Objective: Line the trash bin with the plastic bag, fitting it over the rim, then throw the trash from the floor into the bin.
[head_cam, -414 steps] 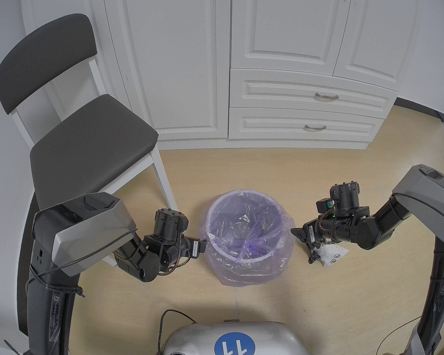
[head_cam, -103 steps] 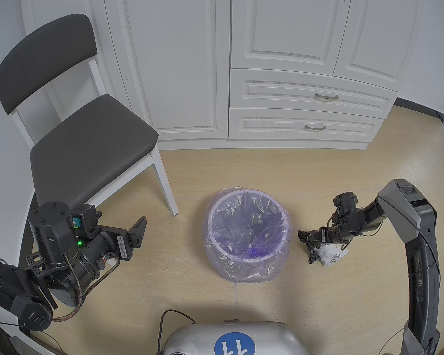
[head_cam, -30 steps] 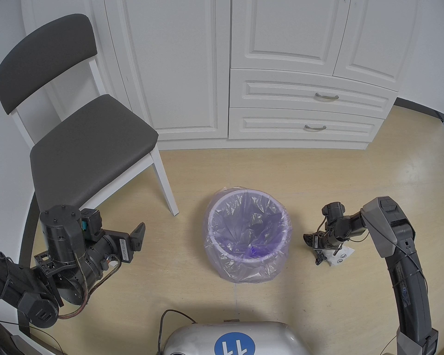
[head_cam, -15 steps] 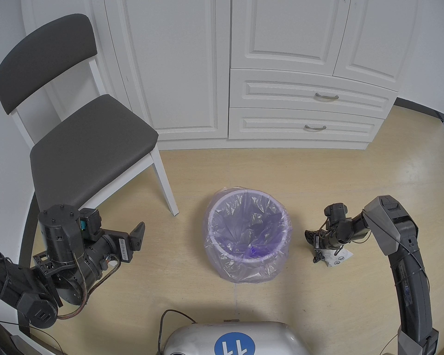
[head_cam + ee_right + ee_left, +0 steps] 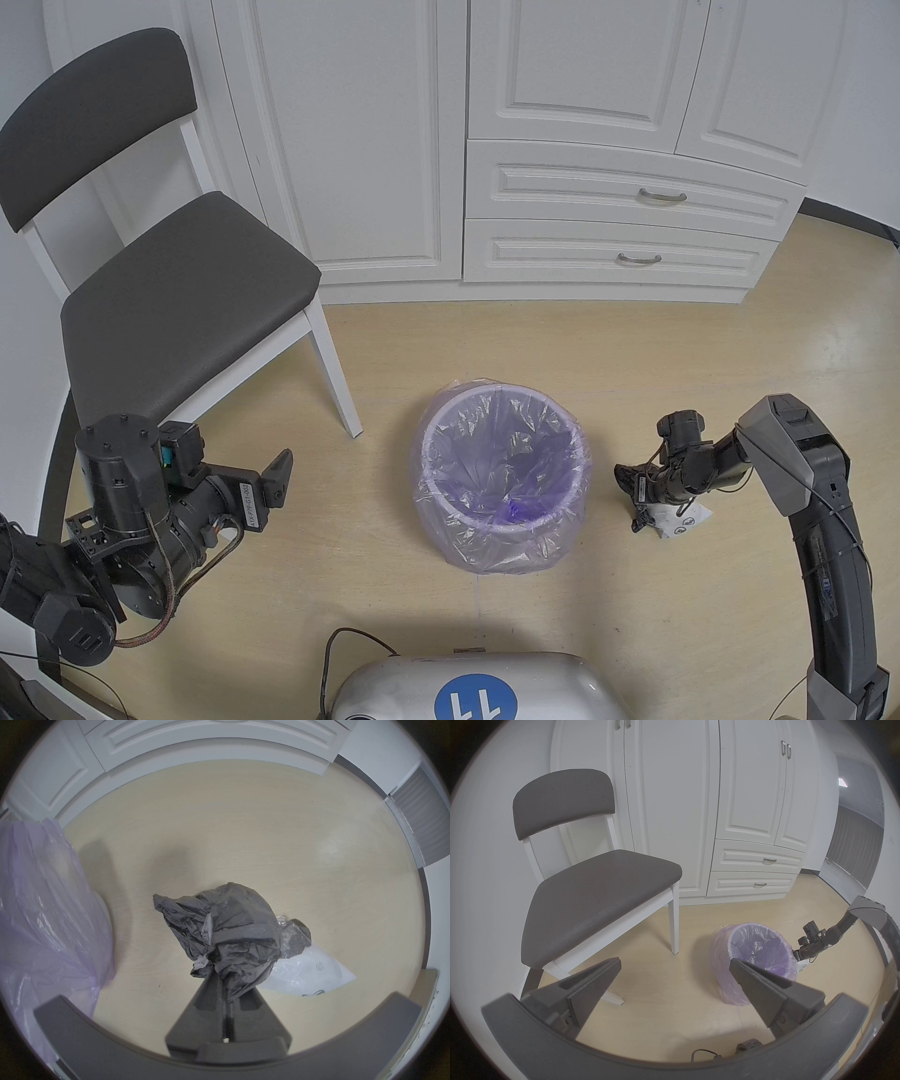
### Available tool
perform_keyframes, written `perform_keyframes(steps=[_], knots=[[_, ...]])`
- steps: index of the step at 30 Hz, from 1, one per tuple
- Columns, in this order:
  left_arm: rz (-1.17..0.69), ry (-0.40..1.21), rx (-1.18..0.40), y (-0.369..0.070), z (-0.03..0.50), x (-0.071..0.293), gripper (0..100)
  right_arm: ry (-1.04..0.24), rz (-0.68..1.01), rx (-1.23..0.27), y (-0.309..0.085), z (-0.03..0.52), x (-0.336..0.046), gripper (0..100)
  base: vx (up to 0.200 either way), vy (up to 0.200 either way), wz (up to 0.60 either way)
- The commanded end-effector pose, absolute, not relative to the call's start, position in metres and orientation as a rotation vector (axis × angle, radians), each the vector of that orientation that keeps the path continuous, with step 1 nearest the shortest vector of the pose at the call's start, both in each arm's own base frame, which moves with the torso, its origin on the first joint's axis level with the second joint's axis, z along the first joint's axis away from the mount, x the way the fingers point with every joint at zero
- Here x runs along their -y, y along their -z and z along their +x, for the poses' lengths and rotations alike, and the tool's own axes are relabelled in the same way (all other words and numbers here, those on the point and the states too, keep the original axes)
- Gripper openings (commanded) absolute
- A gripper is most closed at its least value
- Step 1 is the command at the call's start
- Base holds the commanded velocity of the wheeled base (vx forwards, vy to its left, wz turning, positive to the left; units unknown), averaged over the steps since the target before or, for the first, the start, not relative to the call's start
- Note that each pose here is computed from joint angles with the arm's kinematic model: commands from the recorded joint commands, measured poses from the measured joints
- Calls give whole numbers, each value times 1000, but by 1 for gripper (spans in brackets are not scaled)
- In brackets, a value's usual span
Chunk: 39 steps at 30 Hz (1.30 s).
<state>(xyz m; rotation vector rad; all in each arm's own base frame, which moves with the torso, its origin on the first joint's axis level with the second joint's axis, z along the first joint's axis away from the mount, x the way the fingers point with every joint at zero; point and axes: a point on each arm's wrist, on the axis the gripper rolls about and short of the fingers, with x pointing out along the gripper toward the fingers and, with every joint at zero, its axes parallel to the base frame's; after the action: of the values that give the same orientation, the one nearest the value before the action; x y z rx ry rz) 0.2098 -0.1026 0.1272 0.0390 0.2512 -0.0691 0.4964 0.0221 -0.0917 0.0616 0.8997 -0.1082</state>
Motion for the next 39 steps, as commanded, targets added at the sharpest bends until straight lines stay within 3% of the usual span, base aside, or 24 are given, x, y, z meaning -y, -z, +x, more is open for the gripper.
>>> perform_keyframes(steps=[1, 13, 27, 39], knots=[[38, 71, -248, -128, 210, 103, 100, 111, 73, -859, 72, 491, -9, 0, 0, 0, 0], [2, 42, -186, -133, 209, 104, 100, 47, 152, -854, -45, 465, 13, 0, 0, 0, 0], [-43, 110, -88, -135, 206, 104, 100, 24, 146, -797, -108, 435, 5, 0, 0, 0, 0], [-2, 112, -104, -149, 200, 100, 100, -32, 123, -710, -164, 389, -15, 0, 0, 0, 0]])
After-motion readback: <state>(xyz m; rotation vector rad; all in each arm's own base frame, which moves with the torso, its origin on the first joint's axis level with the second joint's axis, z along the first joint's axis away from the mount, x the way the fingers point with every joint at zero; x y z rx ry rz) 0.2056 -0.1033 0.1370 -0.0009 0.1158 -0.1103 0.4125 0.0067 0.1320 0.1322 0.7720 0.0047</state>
